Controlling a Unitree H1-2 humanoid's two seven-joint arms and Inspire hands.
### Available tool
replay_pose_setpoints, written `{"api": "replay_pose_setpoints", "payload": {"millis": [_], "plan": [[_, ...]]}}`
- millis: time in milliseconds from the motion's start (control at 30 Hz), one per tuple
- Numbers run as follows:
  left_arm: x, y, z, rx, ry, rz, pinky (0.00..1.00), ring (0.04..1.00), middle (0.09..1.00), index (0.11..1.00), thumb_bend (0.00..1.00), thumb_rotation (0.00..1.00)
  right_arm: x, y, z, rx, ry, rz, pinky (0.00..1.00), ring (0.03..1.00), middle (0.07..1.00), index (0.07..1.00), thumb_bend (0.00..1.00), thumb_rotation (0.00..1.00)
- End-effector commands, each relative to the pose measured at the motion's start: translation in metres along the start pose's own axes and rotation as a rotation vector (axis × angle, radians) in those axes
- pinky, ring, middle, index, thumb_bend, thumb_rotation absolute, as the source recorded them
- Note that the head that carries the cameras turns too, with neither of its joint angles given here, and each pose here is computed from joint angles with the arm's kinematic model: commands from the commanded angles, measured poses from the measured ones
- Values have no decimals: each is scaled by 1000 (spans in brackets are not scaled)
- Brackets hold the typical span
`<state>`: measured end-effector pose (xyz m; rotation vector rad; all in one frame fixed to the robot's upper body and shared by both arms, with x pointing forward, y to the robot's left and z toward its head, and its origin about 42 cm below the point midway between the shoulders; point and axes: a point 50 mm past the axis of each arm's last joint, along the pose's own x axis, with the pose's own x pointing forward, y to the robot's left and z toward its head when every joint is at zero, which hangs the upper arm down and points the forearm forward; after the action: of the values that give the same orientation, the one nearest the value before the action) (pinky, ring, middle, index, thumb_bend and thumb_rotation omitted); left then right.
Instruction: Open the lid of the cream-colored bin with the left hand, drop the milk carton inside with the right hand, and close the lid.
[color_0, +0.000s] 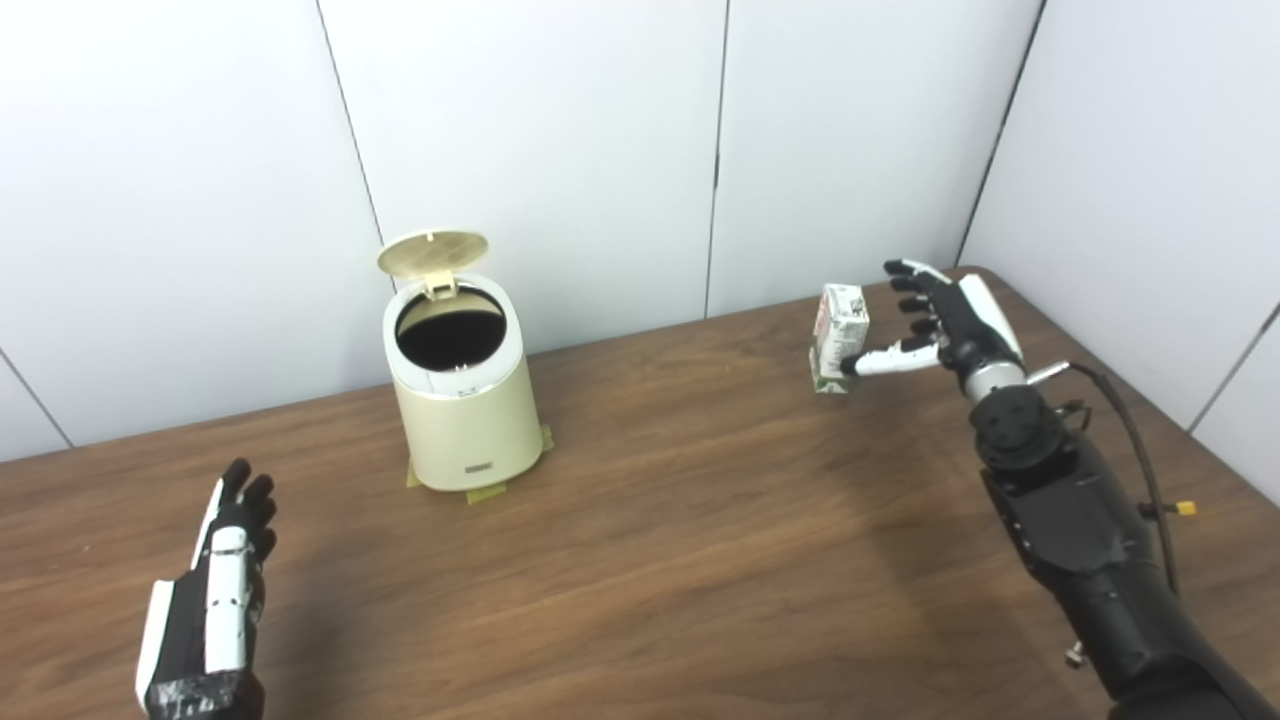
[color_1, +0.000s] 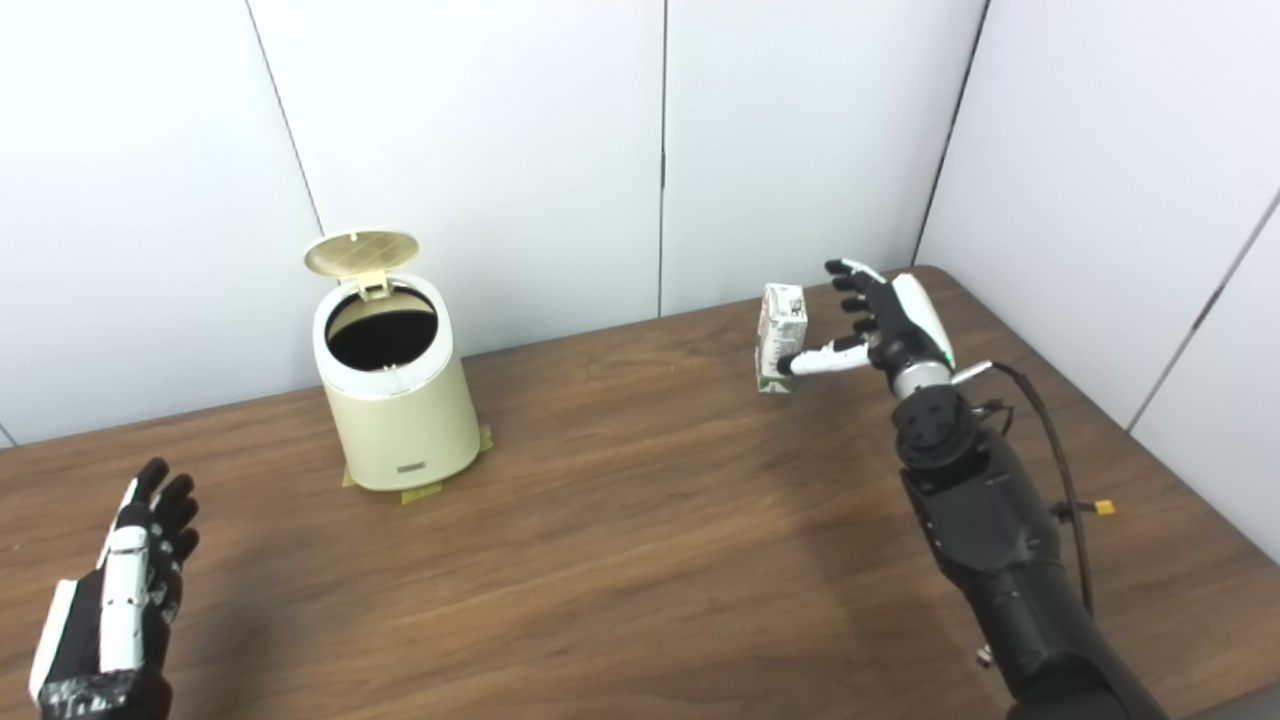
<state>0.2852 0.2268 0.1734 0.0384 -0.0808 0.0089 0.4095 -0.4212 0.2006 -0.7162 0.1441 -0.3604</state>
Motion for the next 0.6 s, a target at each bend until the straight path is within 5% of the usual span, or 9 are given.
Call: {"api": "replay_pose_setpoints", "payload": {"millis": [0,567], "plan": [[5,0,18,3,-69,-6,1000,980,967,995,309,1000,17,-30,29,-23,-116,-59,721,817,859,843,922,74],[1,-1,18,3,-58,-24,1000,992,983,1000,248,1000,32,-12,30,15,-79,-36,710,793,821,796,908,17]]}}
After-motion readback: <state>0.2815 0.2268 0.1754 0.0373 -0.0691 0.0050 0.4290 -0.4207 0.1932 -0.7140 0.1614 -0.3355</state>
